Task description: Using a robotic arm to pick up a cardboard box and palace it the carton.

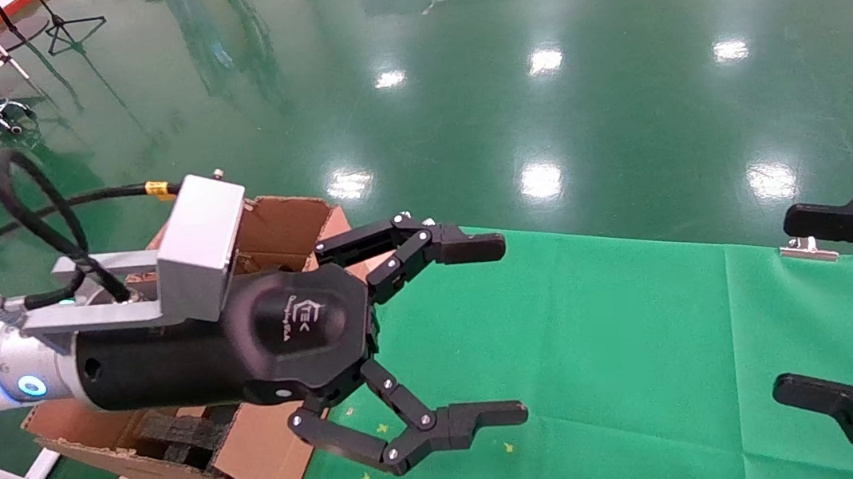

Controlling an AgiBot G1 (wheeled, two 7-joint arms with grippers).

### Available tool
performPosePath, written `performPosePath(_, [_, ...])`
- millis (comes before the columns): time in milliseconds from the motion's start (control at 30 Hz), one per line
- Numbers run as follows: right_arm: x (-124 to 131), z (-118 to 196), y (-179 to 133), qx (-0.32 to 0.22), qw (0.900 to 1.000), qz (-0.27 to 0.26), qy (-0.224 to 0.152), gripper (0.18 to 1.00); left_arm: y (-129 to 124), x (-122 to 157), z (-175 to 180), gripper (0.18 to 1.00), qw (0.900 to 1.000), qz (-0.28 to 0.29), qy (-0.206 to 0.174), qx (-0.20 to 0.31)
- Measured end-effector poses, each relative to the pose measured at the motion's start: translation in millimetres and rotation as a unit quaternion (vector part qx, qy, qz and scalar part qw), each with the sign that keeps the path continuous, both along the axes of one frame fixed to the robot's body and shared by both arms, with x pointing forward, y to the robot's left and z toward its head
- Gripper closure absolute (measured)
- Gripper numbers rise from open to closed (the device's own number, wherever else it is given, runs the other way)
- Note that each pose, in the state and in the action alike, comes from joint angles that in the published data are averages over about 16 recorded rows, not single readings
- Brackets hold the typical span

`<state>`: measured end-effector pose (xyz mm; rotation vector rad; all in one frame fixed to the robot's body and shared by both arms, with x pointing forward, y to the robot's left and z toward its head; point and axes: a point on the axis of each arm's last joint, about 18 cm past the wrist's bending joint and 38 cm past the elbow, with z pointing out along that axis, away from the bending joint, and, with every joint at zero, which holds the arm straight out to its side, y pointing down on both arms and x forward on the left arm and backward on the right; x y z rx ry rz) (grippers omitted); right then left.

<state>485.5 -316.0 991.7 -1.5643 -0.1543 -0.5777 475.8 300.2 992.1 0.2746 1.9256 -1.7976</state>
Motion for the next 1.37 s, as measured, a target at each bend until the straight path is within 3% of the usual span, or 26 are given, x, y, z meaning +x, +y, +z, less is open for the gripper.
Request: performPosePath(1367, [0.0, 0.0, 0.0, 0.000, 1.000, 0.000, 0.000, 0.178, 0.1, 0.1, 0.1, 0.183, 1.0000, 0.000, 0.000, 0.000])
